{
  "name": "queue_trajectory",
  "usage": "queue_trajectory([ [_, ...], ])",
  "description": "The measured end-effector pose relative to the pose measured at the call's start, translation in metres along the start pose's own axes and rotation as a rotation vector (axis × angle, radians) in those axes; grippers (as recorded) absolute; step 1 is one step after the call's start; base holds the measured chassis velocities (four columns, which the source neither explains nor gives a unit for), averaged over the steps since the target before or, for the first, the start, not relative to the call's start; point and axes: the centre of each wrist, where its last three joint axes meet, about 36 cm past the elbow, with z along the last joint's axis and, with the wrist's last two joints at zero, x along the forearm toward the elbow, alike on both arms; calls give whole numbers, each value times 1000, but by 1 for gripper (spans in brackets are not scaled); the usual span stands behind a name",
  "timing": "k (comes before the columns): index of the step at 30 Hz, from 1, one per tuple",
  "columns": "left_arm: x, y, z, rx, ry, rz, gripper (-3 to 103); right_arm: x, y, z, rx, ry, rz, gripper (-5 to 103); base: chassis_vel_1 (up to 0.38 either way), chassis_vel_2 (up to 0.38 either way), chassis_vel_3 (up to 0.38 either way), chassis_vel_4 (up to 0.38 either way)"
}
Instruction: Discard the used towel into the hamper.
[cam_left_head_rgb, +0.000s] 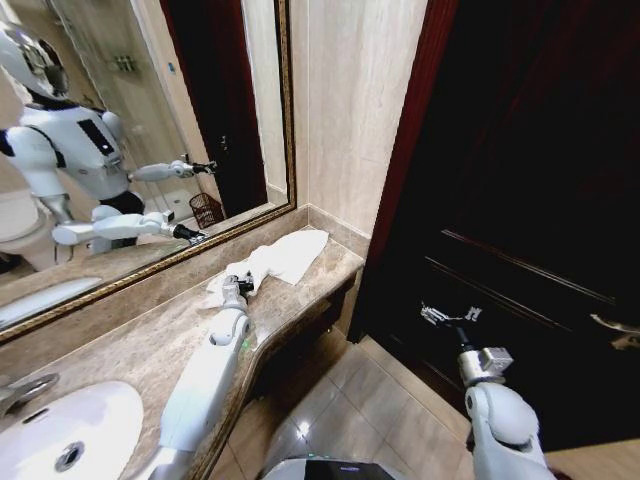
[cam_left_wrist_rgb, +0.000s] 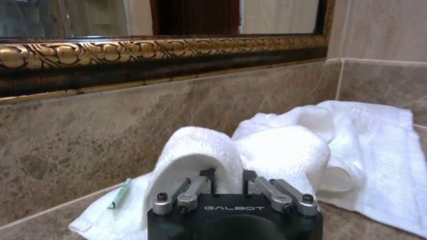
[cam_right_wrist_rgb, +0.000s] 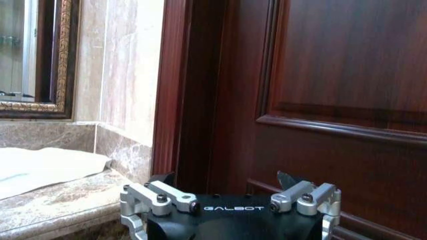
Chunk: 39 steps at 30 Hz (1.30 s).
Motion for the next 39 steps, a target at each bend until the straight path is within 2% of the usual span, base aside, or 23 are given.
queue_trajectory([
  [2,2,0,0,3,-7,10,23,1,0,0,0,0,0,100,0,0,0,0],
  [6,19,2,-2,12,-43,70,8,1,1,-1,0,-5,-1,100,0,0,0,0],
  [8,25,2,-3,14,-50,88,8,1,1,-1,-1,-7,-2,100,0,0,0,0],
  [10,38,3,-5,16,-63,124,3,2,3,-1,-2,-11,1,100,0,0,0,0],
  [14,57,6,-6,25,-98,191,3,2,6,-4,-4,-21,17,100,0,0,0,0],
  [16,67,9,-5,32,-139,226,3,3,7,-7,-3,-27,25,100,0,0,0,0],
  [17,67,9,-5,32,-139,226,3,3,7,-7,-3,-27,25,100,0,0,0,0],
  [20,87,14,-5,47,-197,247,3,8,9,-12,-2,-35,35,100,0,0,0,0],
  [25,109,23,-8,65,-213,266,3,17,11,-16,-9,-36,36,100,0,0,0,0],
  [28,135,43,-14,34,-241,309,3,25,11,-23,-24,-36,39,100,0,0,0,0],
  [32,151,57,-21,1,-290,342,3,28,10,-33,-42,-28,45,100,0,0,0,0],
  [36,159,58,-23,0,-319,340,3,30,7,-40,-50,-18,38,100,0,0,0,0],
  [39,172,52,-25,16,-340,334,3,32,3,-47,-89,-5,19,100,0,0,0,0],
])
